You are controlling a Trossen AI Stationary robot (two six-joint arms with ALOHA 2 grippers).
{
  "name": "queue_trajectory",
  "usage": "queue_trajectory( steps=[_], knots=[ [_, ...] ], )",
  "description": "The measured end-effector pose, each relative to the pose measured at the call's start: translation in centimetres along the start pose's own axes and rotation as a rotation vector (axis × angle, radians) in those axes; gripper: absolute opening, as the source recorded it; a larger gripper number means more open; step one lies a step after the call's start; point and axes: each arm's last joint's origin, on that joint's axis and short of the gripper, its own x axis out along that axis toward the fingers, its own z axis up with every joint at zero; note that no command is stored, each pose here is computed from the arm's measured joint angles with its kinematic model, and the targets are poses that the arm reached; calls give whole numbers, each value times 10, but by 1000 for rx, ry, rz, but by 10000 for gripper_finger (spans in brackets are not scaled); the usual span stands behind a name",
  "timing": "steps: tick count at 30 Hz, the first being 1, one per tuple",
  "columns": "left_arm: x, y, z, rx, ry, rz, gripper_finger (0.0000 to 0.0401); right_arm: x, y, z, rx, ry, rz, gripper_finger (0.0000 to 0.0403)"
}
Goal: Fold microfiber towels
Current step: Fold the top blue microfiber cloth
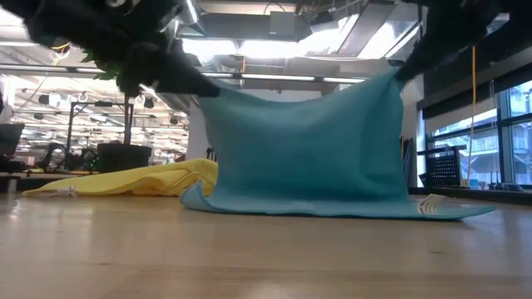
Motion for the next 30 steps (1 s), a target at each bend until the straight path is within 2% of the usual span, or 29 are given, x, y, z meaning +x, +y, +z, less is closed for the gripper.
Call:
queue_trajectory(
  steps=[6,11,19,26,30],
  knots=[
    [-11,-13,-23,-30,-35,-32,0,20,19,-13,-40,90,-15,0],
    [-14,-20,-26,-41,-46,-60,0,17,19,-20,-43,115,-67,0],
    [3,-20,-24,7,-137,-22,0,-3,-13,-12,-13,54,-202,0],
    [31,3,-6,73,-146,86,0,-21,-59,8,-1,-24,-303,0],
    [39,10,0,79,-173,16,0,-30,-72,13,35,-58,-297,0]
  ],
)
